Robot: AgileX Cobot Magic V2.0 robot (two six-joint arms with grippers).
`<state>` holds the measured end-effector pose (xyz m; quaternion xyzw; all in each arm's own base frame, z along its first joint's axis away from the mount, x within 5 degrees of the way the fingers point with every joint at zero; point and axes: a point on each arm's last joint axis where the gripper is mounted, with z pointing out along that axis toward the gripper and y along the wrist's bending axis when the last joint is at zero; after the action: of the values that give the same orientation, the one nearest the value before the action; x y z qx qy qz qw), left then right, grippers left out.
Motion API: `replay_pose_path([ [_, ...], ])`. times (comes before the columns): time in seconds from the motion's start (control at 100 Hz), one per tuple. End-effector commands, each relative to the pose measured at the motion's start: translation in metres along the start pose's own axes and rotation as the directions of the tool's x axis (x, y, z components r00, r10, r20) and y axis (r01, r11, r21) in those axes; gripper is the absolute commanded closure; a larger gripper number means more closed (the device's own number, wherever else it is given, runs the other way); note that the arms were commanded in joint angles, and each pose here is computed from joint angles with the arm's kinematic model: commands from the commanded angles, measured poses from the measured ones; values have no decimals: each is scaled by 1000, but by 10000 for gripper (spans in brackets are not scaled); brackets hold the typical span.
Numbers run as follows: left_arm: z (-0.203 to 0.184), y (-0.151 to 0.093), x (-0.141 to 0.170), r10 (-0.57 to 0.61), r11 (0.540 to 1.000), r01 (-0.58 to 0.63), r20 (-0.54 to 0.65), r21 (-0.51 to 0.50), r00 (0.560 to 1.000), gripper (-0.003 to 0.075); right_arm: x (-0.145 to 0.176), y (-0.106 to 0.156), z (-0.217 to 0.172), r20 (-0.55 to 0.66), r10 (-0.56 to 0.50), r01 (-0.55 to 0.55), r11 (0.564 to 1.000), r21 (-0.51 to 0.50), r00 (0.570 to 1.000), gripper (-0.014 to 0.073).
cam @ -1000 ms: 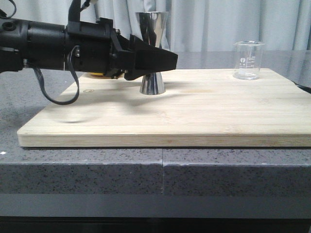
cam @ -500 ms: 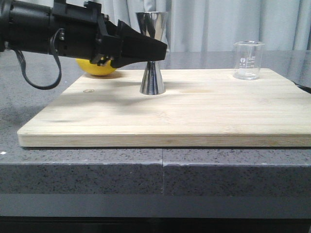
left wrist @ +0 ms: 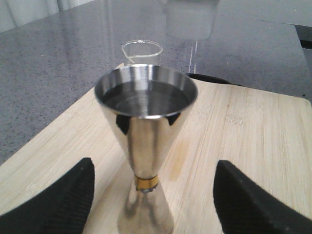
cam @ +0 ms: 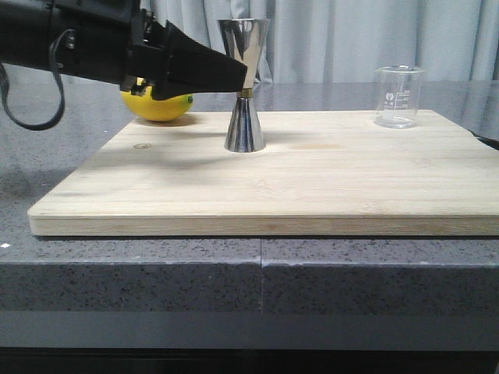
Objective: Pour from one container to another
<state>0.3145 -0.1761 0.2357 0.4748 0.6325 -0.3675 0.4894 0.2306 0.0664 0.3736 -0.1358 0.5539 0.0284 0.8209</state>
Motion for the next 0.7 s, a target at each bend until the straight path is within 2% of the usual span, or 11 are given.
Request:
replay_pose_path([
  [0.0,-16,-2,-28,43,999,-44,65,1,997,237,-21,-4,-1,118,-2,-1,1000,22,993,90],
  [0.38,-66,5,-54,9,995,0,82,-103,997,237,-21,-4,-1,118,-2,-1,1000,24,993,90],
  [0.59,-115,3,-84,44,970,-8,145,-242,988,238,-19,-11,-1,95,-39,29,995,100,995,90],
  [0.69,-143,1,-101,81,935,-6,197,-354,977,238,-17,-19,-2,66,-44,31,983,183,997,90],
])
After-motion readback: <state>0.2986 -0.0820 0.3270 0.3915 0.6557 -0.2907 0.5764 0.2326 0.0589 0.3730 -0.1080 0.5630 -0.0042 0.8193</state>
